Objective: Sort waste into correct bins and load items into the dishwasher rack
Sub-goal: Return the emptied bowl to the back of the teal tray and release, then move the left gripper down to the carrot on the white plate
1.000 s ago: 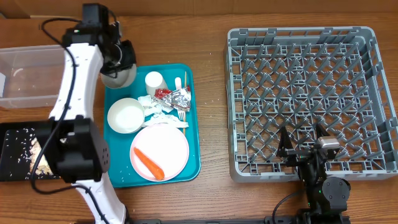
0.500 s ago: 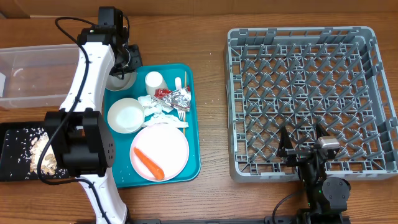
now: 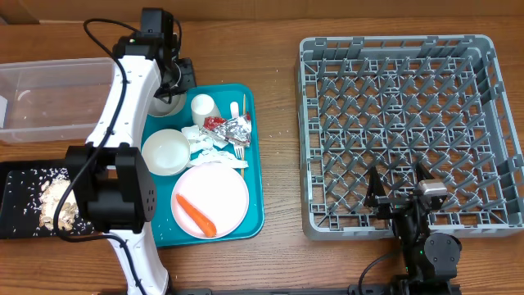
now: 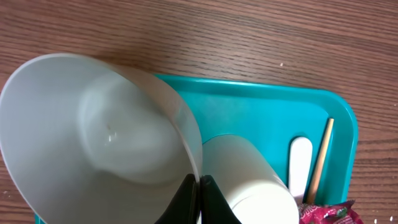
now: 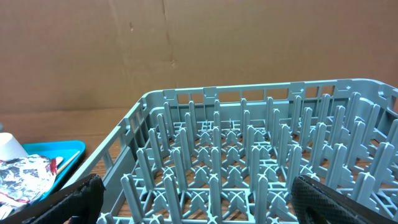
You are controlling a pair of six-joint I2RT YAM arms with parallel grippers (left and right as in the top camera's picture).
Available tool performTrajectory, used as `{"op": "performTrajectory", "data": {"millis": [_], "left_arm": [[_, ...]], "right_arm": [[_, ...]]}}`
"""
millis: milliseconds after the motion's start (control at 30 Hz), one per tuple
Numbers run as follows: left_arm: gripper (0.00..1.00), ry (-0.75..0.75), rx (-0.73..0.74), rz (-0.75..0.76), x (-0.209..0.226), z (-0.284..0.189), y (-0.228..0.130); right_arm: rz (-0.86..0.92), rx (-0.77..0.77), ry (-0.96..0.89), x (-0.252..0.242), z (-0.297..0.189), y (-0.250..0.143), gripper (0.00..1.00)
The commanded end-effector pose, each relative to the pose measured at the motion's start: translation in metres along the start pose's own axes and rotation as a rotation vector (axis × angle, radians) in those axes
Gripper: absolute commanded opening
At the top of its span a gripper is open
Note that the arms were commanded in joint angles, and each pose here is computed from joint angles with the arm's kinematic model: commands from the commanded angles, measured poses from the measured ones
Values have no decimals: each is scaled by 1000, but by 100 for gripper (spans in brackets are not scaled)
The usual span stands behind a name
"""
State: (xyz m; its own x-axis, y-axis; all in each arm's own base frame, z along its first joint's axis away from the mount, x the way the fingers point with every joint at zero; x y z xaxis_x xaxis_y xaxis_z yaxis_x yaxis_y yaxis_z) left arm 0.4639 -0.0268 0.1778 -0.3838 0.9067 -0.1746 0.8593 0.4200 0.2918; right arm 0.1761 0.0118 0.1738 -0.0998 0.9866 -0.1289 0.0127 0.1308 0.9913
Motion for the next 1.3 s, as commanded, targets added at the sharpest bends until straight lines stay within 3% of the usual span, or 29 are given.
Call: {"op": "performTrajectory", "data": {"millis": [0, 200, 300, 533, 700, 767, 867, 933, 1067, 1267], "left_arm": [[6, 25, -13, -7, -1, 3, 1], [9, 31, -3, -7, 1, 3, -1], [22, 36, 7, -6, 1, 3, -3], [18, 52, 28, -7, 4, 0, -6], [14, 58, 30, -7, 3, -26, -4], [25, 60, 35, -7, 1, -45, -2], [67, 78, 70, -8, 3, -77, -7], [82, 100, 107, -30, 6, -94, -14], [92, 142, 196, -61, 14, -111, -30], [94, 155, 239, -108, 17, -127, -49]], "right_arm": [[-1, -3, -13, -2, 0, -2, 100], [0, -3, -13, -1, 0, -2, 100], [0, -3, -13, -2, 0, -2, 100], [0, -3, -13, -1, 0, -2, 100], [0, -3, -13, -1, 0, -2, 100], [0, -3, -13, -2, 0, -2, 100], [0, -3, -13, -2, 0, -2, 100], [0, -3, -13, -1, 0, -2, 100], [0, -3, -13, -2, 0, -2, 100], [0, -3, -13, -2, 0, -2, 100]]}}
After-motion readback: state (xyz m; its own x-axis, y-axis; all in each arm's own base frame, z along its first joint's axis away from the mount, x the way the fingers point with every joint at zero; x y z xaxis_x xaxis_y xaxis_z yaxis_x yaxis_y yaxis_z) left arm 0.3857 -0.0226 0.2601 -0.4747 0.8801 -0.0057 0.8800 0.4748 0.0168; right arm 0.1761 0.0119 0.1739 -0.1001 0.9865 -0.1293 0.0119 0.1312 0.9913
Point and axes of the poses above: each gripper's point midway between its finger pads, its own z axis out along the fingers, its own x axis along the line the jaws close on, y = z × x, the point moved 7 cm from there along -z, back along the fingers, and after that the axes turned 13 degrees about -z, right-handed, at the moved point
